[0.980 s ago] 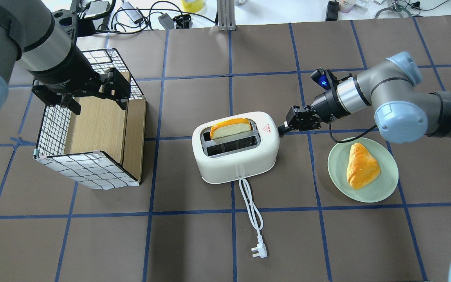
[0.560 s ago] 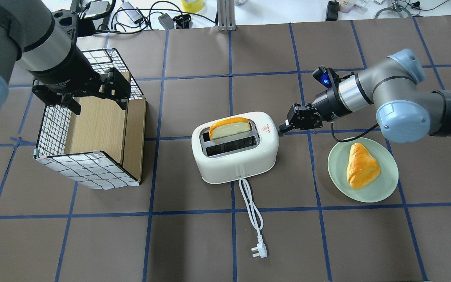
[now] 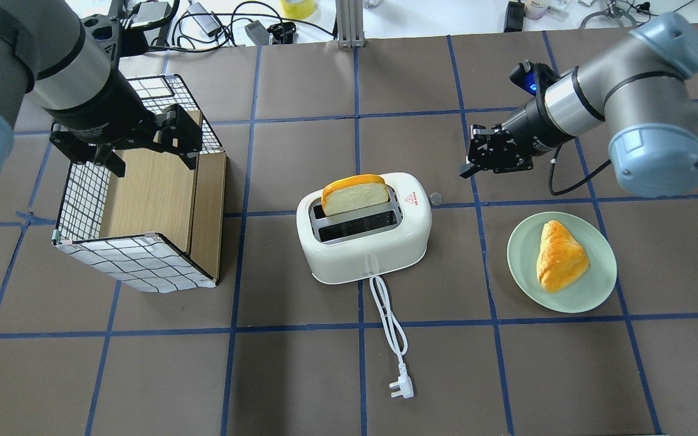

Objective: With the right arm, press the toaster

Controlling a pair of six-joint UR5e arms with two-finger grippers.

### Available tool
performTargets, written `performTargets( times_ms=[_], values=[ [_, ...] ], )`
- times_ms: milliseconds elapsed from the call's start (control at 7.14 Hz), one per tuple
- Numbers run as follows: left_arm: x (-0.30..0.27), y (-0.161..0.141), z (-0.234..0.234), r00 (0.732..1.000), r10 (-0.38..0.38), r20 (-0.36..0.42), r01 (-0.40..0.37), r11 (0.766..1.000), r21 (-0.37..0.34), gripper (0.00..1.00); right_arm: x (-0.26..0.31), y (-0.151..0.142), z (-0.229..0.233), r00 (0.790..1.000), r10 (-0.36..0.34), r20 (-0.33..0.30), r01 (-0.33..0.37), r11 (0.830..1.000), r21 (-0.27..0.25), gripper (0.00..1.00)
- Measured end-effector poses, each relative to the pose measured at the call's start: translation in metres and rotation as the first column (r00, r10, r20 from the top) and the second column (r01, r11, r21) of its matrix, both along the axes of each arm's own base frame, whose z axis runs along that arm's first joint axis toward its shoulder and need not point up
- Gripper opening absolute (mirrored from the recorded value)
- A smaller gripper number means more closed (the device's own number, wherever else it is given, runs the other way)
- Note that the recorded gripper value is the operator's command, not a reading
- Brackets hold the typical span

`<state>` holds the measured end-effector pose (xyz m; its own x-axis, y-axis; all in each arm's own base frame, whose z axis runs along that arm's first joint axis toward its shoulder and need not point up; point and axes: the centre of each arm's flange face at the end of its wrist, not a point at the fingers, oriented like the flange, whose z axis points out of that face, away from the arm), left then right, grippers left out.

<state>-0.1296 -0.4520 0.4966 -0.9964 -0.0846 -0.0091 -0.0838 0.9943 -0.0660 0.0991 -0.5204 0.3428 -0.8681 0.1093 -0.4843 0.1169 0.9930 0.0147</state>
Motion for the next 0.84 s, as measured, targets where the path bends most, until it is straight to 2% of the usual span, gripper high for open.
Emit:
performTargets(
  times_ms=[140, 280, 420, 560, 700, 840],
  values=[
    [0.000, 0.000, 0.000, 1.000, 0.000, 0.000, 0.000, 1.000, 0.000, 1.00, 0.009, -0.001, 0.031, 0.992, 0.014, -0.121, -0.015, 1.000, -0.006, 0.00],
    [0.000, 0.000, 0.000, 1.000, 0.000, 0.001, 0.000, 1.000, 0.000, 1.00, 0.021, -0.003, 0.064, 0.971, 0.030, -0.238, -0.031, 1.000, 0.001, 0.00],
    [0.000, 0.000, 0.000, 1.000, 0.000, 0.001, 0.000, 1.000, 0.000, 1.00, 0.033, -0.005, 0.097, 0.942, 0.036, -0.335, -0.033, 0.999, 0.015, 0.00],
    [0.000, 0.000, 0.000, 1.000, 0.000, 0.000, 0.000, 1.000, 0.000, 1.00, 0.041, -0.005, 0.126, 0.919, 0.034, -0.392, -0.027, 0.999, 0.023, 0.00],
    [0.000, 0.000, 0.000, 1.000, 0.000, 0.000, 0.000, 1.000, 0.000, 1.00, 0.043, -0.005, 0.145, 0.902, 0.026, -0.431, -0.015, 0.999, 0.030, 0.27],
    [0.000, 0.000, 0.000, 1.000, 0.000, 0.001, 0.000, 1.000, 0.000, 1.00, 0.043, -0.005, 0.153, 0.882, 0.020, -0.471, -0.003, 0.999, 0.035, 0.86]
  ],
)
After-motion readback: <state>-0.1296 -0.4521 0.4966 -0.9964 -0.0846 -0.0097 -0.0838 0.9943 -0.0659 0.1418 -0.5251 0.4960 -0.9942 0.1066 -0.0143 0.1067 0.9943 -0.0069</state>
